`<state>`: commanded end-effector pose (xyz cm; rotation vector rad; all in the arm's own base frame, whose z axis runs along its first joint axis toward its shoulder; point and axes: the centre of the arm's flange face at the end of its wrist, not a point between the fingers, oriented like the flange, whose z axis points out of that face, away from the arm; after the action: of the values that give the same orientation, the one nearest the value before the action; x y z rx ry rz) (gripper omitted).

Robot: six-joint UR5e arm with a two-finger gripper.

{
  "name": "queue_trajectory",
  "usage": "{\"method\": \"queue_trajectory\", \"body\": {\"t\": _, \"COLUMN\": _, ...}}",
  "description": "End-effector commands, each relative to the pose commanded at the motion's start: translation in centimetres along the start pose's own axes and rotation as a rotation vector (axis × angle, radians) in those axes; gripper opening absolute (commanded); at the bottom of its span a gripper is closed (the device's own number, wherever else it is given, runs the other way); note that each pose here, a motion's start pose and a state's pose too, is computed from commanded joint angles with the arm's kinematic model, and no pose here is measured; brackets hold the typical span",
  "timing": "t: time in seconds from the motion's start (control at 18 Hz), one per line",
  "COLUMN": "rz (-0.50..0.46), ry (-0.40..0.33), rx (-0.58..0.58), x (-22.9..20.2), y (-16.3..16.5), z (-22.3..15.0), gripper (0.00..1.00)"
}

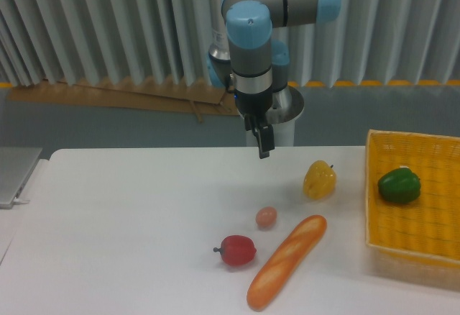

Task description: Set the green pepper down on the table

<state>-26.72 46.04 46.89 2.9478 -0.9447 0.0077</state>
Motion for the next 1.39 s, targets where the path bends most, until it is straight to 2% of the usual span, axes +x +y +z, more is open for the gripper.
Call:
{"method": "queue_trajectory", "body": {"t": 0.17, "rz": 0.044, "ry": 0.001, "rx": -0.004, "x": -0.4, "y": 0.8, "z": 0.2, "gripper": 1.0}}
{"method": "queue_trajectory", "body": {"t": 0.33, "rz": 0.119, "ry": 0.019, "rx": 0.003, "x": -1.5, "y": 4.0, "z": 0.8, "gripper": 1.0}}
{"method": "queue_trajectory", "body": {"t": 0.5, "rz": 0.123, "ry": 0.02, "rx": 0.002, "x": -2.0, "y": 5.4, "z": 0.9, "gripper": 1.0}}
{"method": "queue_trajectory", "body": {"t": 0.72, "rz": 0.199, "ry": 0.032, "rx": 0.011, "x": -2.9, "y": 8.5, "z": 1.5, "gripper": 1.0}}
{"method": "queue_trajectory", "body": {"t": 1.0, "rz": 0.246, "ry": 0.033, "rx": 0.009, "x": -3.5, "y": 10.1, "z": 1.8, "gripper": 1.0}}
{"method": "queue_trajectory", "body": {"t": 1.22, "rz": 0.295, "ry": 0.065, "rx": 0.02, "x": -4.8, "y": 12.8, "z": 4.1, "gripper": 1.0}}
{"method": "queue_trajectory", "body": {"t": 1.39, "rz": 0.295, "ry": 0.047, "rx": 0.015, "x": -5.5, "y": 14.2, "z": 5.0, "gripper": 1.0}}
